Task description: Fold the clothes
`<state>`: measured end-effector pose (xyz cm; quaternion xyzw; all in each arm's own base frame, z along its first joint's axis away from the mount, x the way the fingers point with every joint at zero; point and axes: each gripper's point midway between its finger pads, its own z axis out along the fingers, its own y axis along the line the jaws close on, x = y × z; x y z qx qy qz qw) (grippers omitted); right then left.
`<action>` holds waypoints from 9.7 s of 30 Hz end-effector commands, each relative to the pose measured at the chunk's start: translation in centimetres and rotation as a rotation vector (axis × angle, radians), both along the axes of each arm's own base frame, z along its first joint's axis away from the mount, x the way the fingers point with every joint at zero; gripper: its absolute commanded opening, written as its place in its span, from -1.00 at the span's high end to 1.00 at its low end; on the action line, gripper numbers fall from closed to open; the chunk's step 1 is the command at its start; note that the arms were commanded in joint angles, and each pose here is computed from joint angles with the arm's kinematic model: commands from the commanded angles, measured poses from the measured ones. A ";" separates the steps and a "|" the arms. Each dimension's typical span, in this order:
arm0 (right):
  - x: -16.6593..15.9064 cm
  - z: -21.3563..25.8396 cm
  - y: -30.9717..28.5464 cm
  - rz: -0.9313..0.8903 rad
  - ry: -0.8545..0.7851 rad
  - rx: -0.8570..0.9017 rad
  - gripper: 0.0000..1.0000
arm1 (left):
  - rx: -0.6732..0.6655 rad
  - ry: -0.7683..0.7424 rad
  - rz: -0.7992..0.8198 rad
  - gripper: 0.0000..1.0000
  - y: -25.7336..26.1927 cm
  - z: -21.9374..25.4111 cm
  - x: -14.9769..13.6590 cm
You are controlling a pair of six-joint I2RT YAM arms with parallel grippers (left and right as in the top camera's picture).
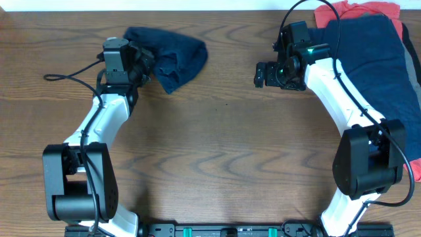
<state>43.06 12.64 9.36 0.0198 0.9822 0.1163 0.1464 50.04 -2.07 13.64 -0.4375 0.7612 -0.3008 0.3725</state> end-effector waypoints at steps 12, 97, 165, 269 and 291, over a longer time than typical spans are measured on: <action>0.7 1.3 -0.3 0.000 -0.045 0.000 -0.98 | 0.022 -0.004 0.201 0.88 7.7 -6.8 3.2; 1.1 0.7 0.3 -0.040 -0.051 0.015 -0.99 | 0.312 0.002 0.289 0.88 15.9 -12.0 4.3; -19.5 51.5 -8.7 0.009 -1.399 -0.150 -0.99 | 0.559 -0.473 -0.121 -0.96 8.3 22.7 -7.7; -18.4 6.3 -12.2 -0.112 -1.195 -0.184 -0.98 | 0.536 -0.398 -0.130 -0.96 8.4 20.9 -8.0; -18.4 6.3 -12.2 -0.112 -1.195 -0.184 -0.98 | 0.886 -0.278 -0.280 -0.96 3.2 3.7 -21.8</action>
